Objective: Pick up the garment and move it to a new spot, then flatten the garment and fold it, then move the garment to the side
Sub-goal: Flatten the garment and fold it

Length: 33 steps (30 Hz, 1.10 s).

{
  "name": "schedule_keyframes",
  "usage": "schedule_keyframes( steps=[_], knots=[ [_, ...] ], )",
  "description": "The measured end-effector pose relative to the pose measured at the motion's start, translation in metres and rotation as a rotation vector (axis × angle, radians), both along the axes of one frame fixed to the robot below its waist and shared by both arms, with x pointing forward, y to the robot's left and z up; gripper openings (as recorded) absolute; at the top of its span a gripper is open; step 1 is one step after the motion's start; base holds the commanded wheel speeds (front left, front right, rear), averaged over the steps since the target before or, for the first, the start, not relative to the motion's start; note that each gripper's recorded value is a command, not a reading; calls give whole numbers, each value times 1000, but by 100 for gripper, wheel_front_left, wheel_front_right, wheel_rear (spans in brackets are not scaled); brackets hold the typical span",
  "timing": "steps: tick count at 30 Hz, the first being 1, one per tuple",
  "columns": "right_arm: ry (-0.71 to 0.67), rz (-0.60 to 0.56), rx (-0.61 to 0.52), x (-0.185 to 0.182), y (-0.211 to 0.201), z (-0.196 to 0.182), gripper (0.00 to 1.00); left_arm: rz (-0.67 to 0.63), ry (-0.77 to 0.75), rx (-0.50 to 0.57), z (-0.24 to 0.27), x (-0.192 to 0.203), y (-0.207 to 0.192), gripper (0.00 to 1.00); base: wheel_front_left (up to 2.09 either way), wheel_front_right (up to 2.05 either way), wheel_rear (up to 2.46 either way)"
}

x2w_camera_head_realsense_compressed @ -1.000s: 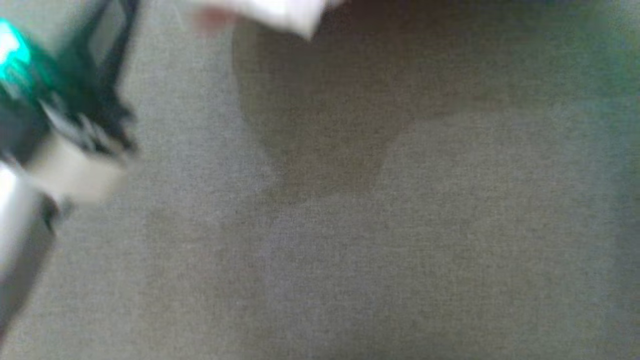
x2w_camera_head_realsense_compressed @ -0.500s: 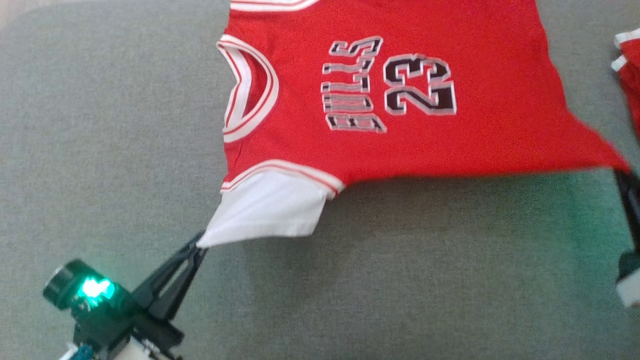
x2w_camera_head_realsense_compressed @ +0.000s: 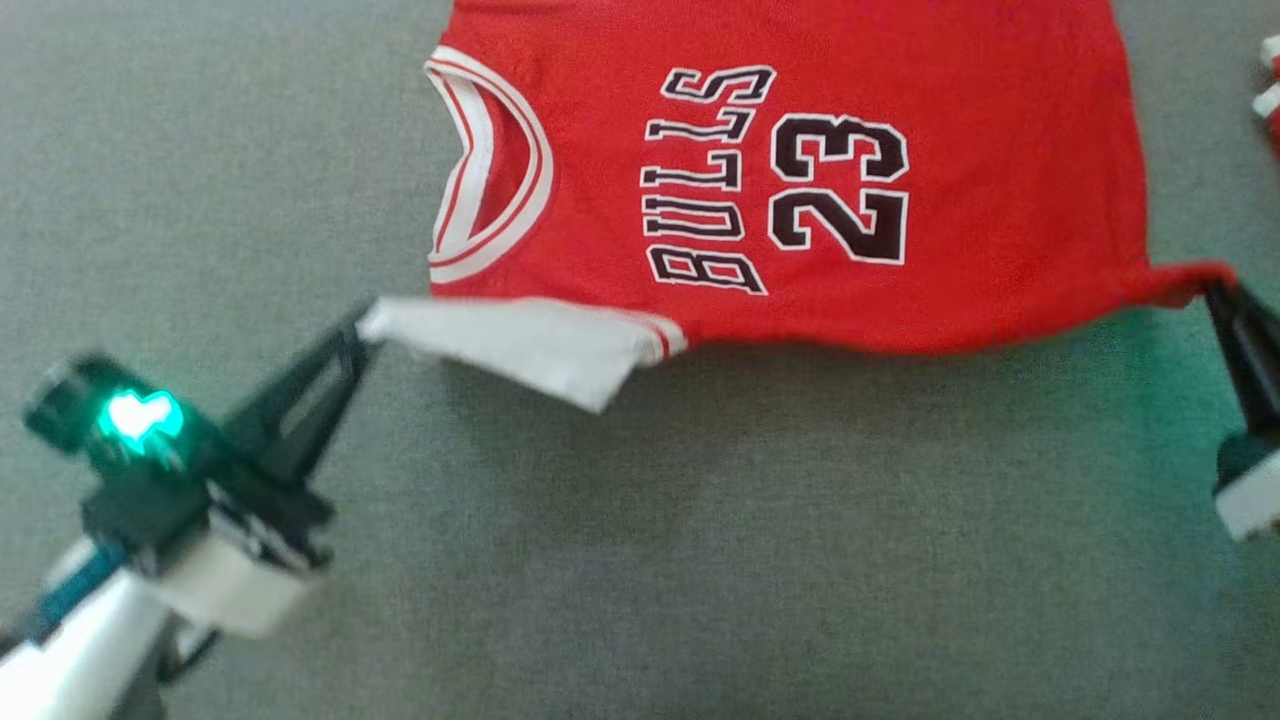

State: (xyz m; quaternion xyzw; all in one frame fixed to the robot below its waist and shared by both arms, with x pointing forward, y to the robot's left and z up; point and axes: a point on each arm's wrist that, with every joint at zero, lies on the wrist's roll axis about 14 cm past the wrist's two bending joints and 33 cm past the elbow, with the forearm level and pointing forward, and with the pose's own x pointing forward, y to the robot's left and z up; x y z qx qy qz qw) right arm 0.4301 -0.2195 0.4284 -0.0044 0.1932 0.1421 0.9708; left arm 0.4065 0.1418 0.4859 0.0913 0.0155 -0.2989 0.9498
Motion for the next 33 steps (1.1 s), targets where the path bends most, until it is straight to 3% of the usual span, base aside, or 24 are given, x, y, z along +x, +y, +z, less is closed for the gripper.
schedule_keyframes(
  steps=[9, 20, 21, 22, 23, 28, 33],
  knots=[
    [-11, 6, -8, 59, 5, -12, 0, -61, -50, 59, 4, 73, -6, 0, 0, 0, 0],
    [31, -1, -32, 99, 4, -43, 0, -47, -96, 144, 2, 145, 0, 0, 0, 0, 0],
    [39, -1, -34, 99, 4, -47, 0, -47, -84, 139, -2, 148, -1, 15, 0, 0, 0],
    [51, -3, -36, 99, 3, -52, 16, -44, -72, 130, -5, 150, -2, 67, 0, 0, 0],
    [61, -6, -36, 100, 3, -56, 100, -44, -64, 125, -8, 152, -3, 100, 0, 0, 0],
    [35, -41, -9, 104, 1, -60, 100, -6, -60, 70, -8, 163, -5, 100, 0, 0, 0],
    [-50, -68, 27, 107, 2, -44, 100, 136, -58, -42, -5, 156, 8, 100, 0, 0, 0]
  ],
)
